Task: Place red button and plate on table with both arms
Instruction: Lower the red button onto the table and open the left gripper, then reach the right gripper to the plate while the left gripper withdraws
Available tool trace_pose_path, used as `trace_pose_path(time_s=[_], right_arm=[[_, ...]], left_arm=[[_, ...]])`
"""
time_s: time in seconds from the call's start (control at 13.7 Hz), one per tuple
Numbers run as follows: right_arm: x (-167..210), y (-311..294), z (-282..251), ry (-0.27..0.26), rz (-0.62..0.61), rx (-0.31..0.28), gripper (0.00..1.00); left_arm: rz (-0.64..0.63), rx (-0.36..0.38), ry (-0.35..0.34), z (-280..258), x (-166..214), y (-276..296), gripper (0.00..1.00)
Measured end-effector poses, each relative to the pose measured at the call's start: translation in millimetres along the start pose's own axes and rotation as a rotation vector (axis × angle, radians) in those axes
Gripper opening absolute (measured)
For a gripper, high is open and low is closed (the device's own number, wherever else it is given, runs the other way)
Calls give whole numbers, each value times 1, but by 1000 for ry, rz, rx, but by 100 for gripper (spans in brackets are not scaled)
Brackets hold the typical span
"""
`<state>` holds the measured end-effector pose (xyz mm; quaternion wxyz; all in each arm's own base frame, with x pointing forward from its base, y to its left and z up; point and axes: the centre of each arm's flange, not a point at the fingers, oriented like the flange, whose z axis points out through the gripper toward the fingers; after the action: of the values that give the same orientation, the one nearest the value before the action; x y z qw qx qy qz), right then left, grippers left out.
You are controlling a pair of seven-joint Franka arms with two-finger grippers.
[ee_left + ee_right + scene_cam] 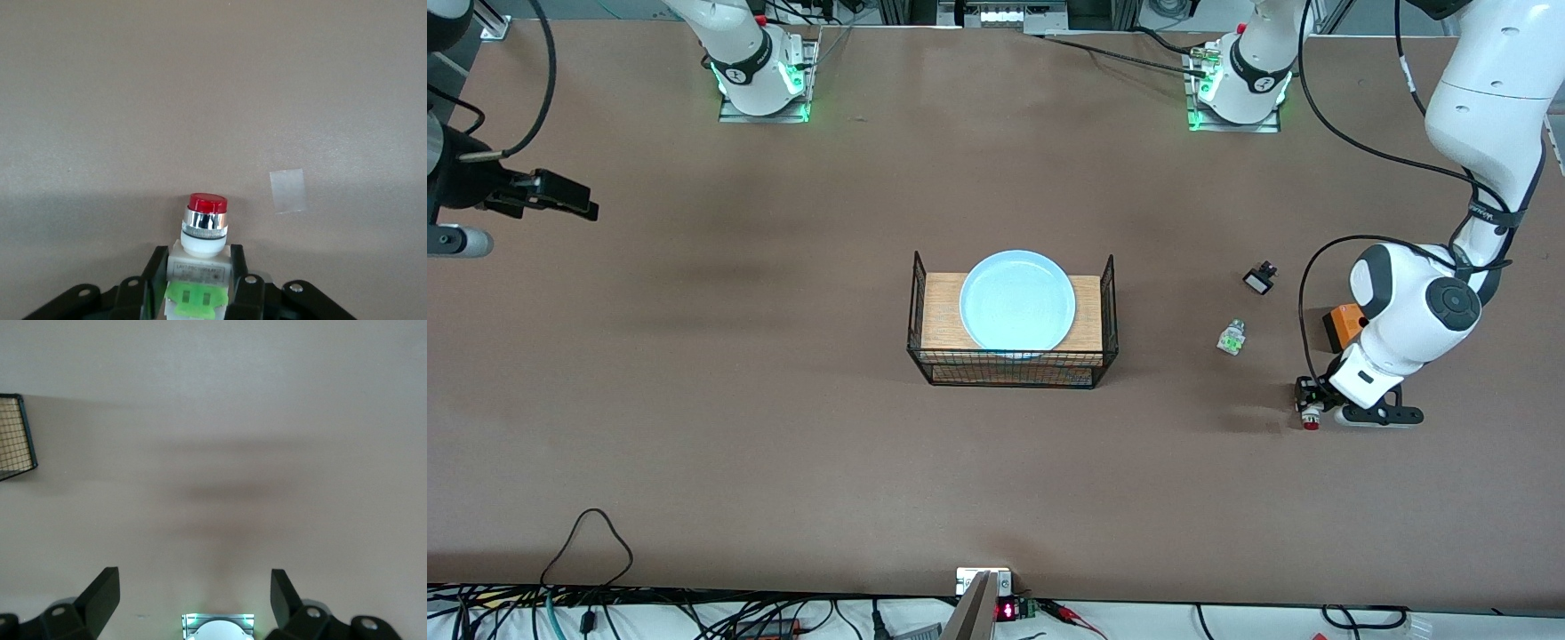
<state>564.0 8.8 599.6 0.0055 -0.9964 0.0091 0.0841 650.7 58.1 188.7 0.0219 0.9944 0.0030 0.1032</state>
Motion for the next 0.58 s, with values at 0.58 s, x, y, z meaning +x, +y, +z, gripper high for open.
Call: trace_pose_path(time_s=[0.58], right_arm=[[3,-144,7,35,230,189,100]], left_arm=[[7,0,18,1,5,4,44]])
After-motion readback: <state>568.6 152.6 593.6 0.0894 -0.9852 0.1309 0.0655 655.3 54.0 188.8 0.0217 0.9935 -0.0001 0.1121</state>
